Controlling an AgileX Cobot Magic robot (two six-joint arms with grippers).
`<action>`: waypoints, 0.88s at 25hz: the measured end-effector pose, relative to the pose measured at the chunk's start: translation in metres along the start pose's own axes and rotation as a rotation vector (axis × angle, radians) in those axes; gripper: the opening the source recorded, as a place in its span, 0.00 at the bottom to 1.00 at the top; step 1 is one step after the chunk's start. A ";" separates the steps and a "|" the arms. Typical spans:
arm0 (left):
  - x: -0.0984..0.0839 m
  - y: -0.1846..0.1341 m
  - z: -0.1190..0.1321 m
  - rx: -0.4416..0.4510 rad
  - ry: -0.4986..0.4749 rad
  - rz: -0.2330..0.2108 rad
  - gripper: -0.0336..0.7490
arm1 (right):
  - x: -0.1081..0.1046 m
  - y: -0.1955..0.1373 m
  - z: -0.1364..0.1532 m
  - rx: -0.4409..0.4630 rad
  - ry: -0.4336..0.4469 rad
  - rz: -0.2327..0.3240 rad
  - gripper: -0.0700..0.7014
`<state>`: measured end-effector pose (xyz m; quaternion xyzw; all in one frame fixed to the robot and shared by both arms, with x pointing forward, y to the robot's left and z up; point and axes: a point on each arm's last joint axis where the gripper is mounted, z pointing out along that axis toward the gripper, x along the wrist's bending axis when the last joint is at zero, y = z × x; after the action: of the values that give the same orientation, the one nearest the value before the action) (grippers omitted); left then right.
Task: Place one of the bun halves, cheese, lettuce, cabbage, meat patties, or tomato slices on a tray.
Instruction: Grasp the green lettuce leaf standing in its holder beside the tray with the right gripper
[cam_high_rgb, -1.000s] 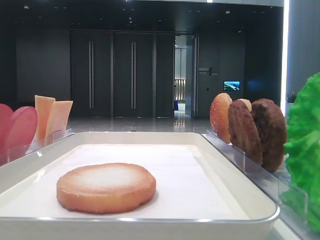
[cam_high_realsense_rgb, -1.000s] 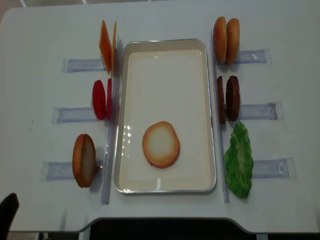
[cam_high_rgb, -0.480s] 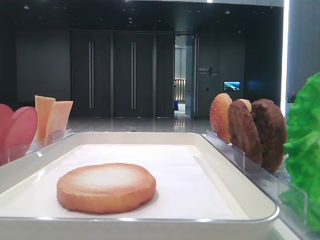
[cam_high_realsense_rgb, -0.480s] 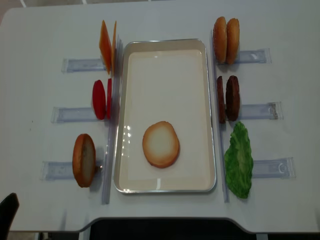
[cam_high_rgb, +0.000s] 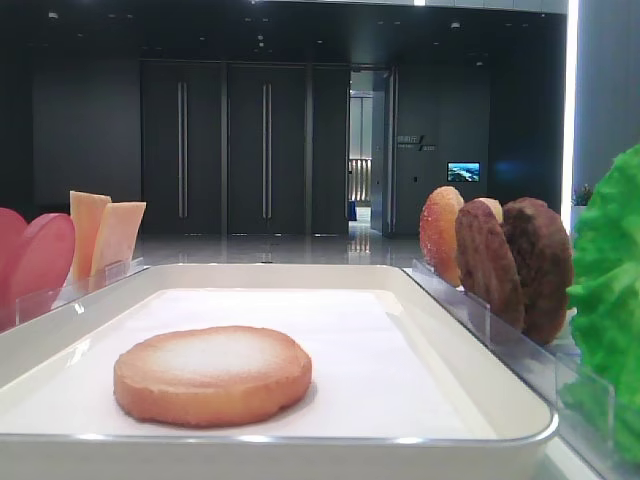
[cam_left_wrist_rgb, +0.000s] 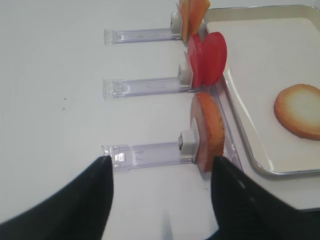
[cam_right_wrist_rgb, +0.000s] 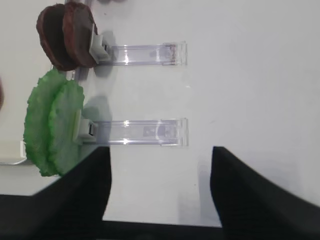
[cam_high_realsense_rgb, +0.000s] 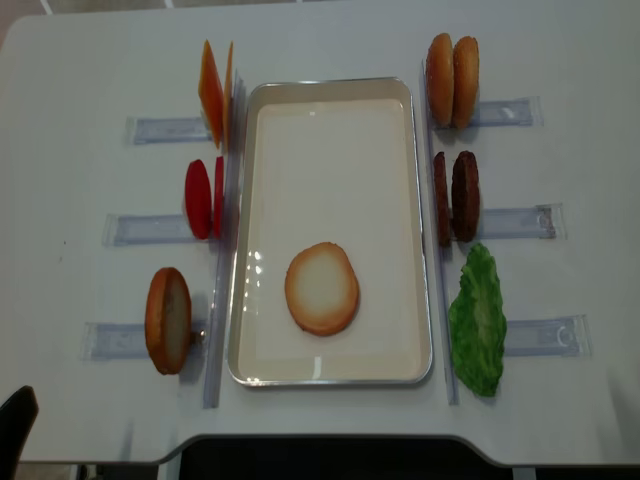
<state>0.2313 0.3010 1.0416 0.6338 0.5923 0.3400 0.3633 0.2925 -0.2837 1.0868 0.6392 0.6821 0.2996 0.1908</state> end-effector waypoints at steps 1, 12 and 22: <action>0.000 0.000 0.000 0.000 0.000 0.000 0.64 | 0.000 0.007 0.002 0.027 0.004 0.005 0.63; 0.000 0.000 0.000 -0.001 -0.001 0.000 0.64 | -0.005 0.080 0.046 0.281 0.009 0.038 0.63; 0.000 0.000 0.000 -0.001 -0.002 -0.001 0.64 | -0.009 0.109 0.054 0.291 -0.020 0.038 0.63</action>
<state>0.2313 0.3008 1.0417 0.6336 0.5921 0.3396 0.3642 0.4107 -0.2829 1.1159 0.6759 0.7042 0.1946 0.0970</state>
